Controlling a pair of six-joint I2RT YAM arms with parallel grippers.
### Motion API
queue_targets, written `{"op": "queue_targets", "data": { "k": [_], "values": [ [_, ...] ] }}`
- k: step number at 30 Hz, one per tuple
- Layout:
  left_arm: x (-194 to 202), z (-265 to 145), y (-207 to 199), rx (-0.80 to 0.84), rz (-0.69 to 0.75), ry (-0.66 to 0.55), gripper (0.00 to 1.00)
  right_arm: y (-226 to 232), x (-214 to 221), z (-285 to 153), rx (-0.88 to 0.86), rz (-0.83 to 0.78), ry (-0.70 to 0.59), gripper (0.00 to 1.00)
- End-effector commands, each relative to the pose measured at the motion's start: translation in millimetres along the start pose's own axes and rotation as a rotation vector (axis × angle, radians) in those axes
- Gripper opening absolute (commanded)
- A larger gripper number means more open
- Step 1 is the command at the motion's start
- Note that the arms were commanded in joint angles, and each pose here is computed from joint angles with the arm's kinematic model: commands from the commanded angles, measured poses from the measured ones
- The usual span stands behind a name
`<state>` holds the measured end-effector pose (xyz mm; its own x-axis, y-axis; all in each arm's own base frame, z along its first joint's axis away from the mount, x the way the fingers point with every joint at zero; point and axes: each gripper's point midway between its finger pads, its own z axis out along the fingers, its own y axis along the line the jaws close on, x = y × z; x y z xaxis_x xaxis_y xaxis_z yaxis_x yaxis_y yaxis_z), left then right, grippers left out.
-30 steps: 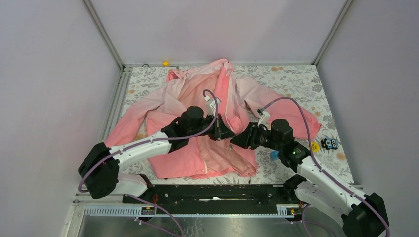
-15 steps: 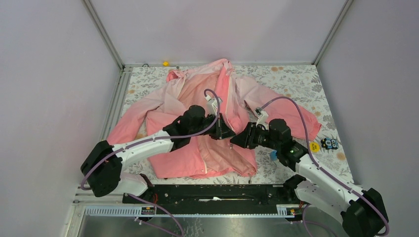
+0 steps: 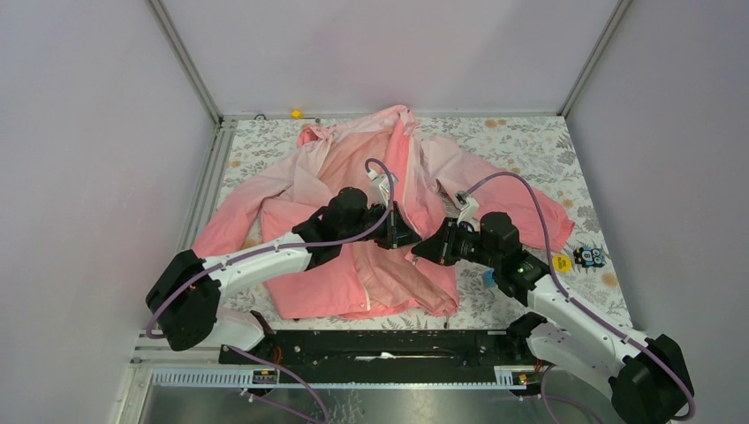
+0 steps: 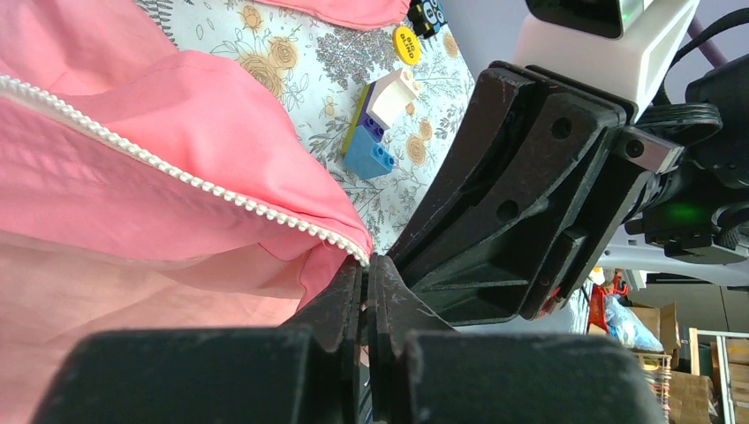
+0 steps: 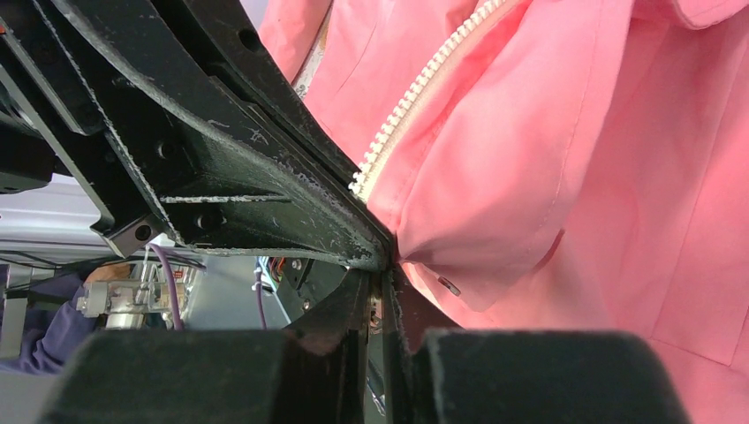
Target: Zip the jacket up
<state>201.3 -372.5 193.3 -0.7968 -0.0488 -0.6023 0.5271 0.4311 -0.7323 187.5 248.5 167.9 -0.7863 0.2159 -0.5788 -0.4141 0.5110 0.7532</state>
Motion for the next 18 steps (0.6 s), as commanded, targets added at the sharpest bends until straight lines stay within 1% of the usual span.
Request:
{"op": "queue_targets", "data": {
  "k": [1,4,6,7,8,10,11,12,13,15,16,17,18],
  "values": [
    [-22,1,-29,0.094,0.051,-0.058,0.00,12,-15,2,-0.041,-0.050,-0.059,0.01],
    [-23,1,-31,0.105,0.045,-0.055,0.00,14,-13,3,-0.054,-0.054,-0.054,0.00],
    [-23,1,-34,0.117,0.042,-0.053,0.00,10,-16,3,-0.034,-0.046,-0.073,0.00],
    [-24,1,-34,0.121,0.038,-0.052,0.04,8,-17,3,-0.025,-0.047,-0.083,0.00],
    [-25,0,-33,0.120,0.028,-0.053,0.12,4,-17,3,-0.006,-0.045,-0.089,0.00],
    [-28,-5,-31,0.119,0.013,-0.057,0.36,-4,-20,5,0.035,-0.044,-0.100,0.00],
    [-30,-8,-30,0.116,0.008,-0.062,0.46,-6,-21,6,0.045,-0.048,-0.101,0.00],
    [-32,-13,-28,0.107,0.006,-0.064,0.54,-8,-22,7,0.053,-0.052,-0.100,0.00],
    [-32,-18,-25,0.085,0.002,-0.060,0.59,-9,-22,8,0.059,-0.059,-0.101,0.00],
    [-32,-30,-18,0.025,0.000,-0.042,0.64,-12,-25,7,0.081,-0.071,-0.111,0.00],
    [-30,-37,-12,-0.017,-0.012,-0.022,0.82,-15,-26,6,0.098,-0.079,-0.117,0.00],
    [-26,-47,-8,-0.059,-0.027,0.003,0.97,-18,-28,4,0.117,-0.089,-0.122,0.00],
    [-21,-57,-4,-0.102,-0.047,0.031,0.99,-21,-28,2,0.139,-0.098,-0.122,0.00]
  ]
}}
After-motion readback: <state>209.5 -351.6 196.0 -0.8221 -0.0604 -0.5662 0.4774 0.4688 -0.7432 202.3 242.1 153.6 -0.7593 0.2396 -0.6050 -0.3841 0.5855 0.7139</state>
